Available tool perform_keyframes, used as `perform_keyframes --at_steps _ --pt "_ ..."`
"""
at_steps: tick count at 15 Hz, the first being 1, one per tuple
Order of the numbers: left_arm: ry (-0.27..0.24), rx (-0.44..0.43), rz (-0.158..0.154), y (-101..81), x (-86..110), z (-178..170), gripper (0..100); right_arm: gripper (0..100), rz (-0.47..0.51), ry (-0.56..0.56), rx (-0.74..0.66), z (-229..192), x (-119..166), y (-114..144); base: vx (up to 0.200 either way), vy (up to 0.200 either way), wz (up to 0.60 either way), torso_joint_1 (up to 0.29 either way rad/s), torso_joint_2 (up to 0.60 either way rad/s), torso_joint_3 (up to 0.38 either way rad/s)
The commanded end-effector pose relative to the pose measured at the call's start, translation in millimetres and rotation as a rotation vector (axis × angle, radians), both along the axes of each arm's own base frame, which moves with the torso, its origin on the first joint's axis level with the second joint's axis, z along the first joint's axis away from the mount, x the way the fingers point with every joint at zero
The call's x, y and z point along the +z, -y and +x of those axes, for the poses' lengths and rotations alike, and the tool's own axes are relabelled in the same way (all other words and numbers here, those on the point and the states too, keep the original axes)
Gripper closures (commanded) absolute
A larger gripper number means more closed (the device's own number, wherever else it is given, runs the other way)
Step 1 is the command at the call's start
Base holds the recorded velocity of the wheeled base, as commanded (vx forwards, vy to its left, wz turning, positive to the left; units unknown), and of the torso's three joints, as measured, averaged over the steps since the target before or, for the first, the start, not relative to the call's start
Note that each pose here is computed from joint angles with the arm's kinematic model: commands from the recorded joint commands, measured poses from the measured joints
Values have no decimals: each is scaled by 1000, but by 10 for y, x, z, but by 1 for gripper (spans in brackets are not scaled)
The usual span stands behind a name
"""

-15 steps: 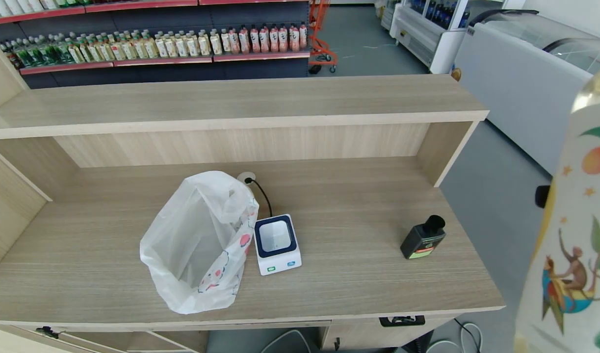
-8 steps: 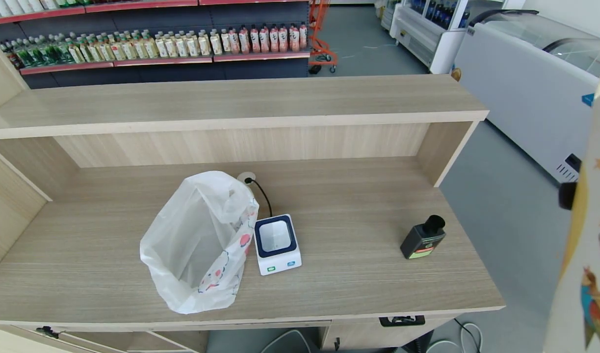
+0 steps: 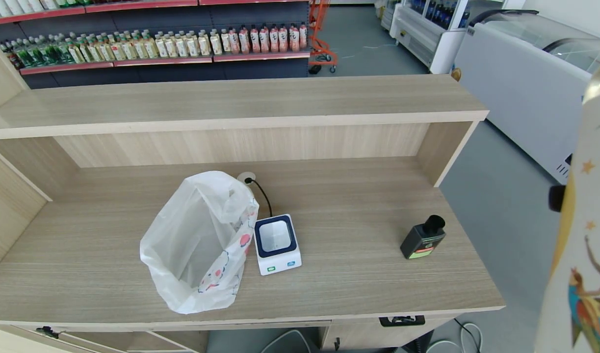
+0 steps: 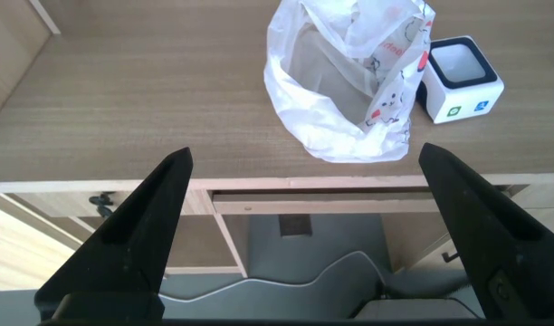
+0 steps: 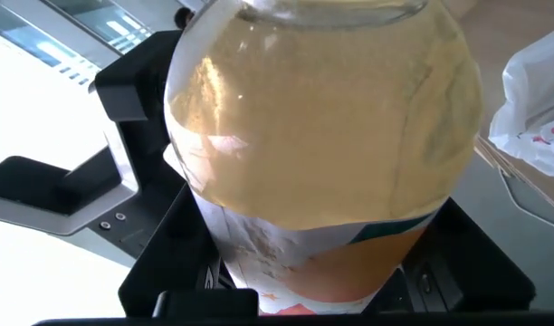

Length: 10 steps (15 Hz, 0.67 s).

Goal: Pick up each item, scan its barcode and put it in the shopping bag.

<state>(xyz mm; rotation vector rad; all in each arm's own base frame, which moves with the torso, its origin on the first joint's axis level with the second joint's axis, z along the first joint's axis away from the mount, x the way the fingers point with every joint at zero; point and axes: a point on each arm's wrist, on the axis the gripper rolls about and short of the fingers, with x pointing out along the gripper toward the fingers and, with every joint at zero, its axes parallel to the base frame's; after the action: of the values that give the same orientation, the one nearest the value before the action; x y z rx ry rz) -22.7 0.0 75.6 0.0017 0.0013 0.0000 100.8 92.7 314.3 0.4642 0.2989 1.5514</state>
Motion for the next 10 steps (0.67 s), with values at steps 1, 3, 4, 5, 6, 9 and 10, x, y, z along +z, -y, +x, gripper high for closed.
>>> perform_keyframes --at_steps 1,3,4,5,6,9,10 --pt "1 0 0 0 3 -1 0 100 -3 -3 -3 6 -14 0 0 0 0 0 0 0" --pt "1 0 0 0 3 -1 0 100 -5 -6 -6 6 -29 3 0 0 0 0 0 0" --pt "0 0 0 0 -1 0 0 100 -8 -10 -6 8 -41 2 0 0 0 0 0 0" --pt "0 0 0 0 -1 0 0 100 -13 -8 -11 14 -70 0 0 0 0 0 0 0" --pt "1 0 0 0 3 -1 0 100 -22 16 -39 41 -115 -10 0 0 0 0 0 0" --pt "1 0 0 0 3 -1 0 100 -176 331 -391 377 -424 -21 0 0 0 0 0 0" --pt "0 -2 0 0 -1 0 0 100 -230 408 -476 457 -480 -18 0 0 0 0 0 0"
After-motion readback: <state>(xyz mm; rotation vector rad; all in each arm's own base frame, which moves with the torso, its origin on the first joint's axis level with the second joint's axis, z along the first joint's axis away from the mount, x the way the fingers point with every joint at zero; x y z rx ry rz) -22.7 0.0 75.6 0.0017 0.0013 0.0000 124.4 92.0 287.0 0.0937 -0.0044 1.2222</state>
